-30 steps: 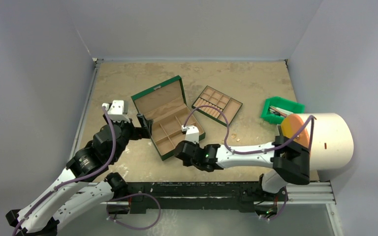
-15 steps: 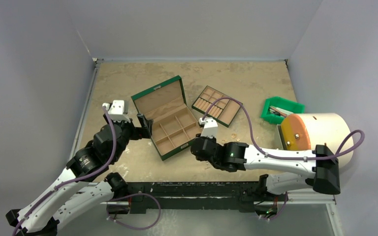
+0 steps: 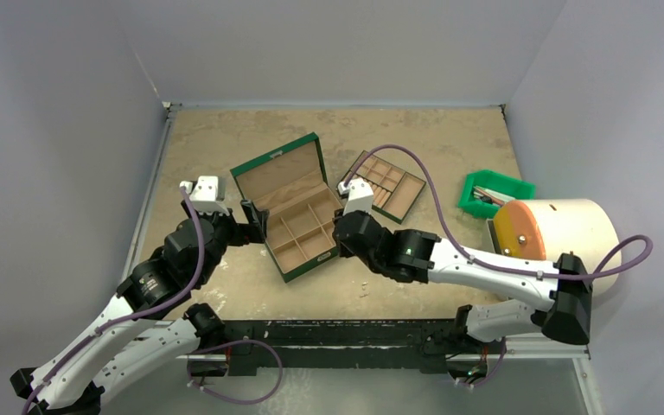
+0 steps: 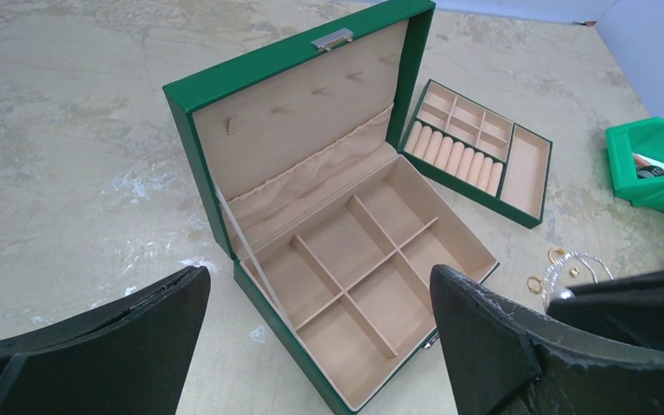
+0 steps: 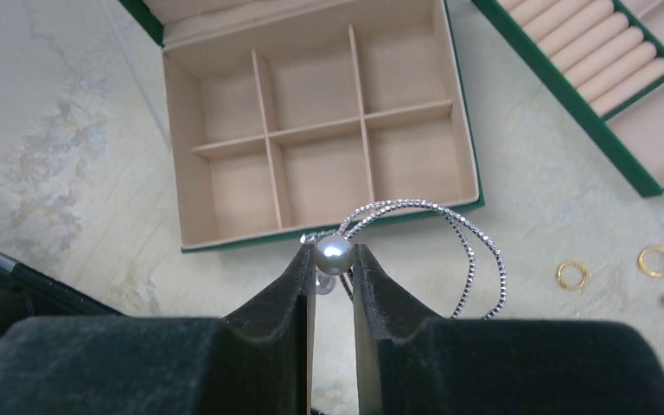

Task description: Organize the mixed jewelry

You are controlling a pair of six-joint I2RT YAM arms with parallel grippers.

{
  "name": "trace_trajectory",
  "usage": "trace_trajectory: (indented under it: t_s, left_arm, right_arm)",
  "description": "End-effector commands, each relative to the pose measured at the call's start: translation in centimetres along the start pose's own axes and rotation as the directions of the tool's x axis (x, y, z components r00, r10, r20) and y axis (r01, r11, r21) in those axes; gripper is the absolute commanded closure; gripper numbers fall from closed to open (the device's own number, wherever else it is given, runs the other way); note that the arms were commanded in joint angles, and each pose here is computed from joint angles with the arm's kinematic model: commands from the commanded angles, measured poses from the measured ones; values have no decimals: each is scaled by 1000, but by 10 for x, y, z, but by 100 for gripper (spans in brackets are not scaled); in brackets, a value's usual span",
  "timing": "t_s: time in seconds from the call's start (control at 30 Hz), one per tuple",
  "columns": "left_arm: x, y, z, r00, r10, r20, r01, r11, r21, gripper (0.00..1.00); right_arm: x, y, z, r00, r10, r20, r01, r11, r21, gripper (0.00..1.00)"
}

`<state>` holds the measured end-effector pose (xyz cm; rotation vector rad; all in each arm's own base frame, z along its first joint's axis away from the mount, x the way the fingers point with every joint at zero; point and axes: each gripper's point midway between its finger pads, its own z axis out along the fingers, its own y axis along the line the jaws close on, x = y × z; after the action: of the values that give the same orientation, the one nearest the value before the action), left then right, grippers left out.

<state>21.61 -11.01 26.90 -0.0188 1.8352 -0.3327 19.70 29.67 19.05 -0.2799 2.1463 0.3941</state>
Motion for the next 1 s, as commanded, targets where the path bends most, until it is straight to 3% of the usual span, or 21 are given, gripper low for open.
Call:
trace_trajectory:
  t_s: [0.0, 0.7, 0.97]
  left_arm:
    - [-23, -4, -6, 998, -21, 56, 20, 1000, 18, 1]
    - [-21, -3, -5, 999, -13, 48, 13, 1000, 8, 1]
    - [-21, -1, -6, 999, -15, 52, 15, 1000, 1, 1]
  right_arm:
    - [-29, 14, 14, 1000, -25, 18, 27, 997, -79, 100]
    - [-25, 24, 120, 974, -181, -134, 141, 955, -262, 100]
    - [-17, 26, 145, 947, -282, -152, 207, 901, -382, 100]
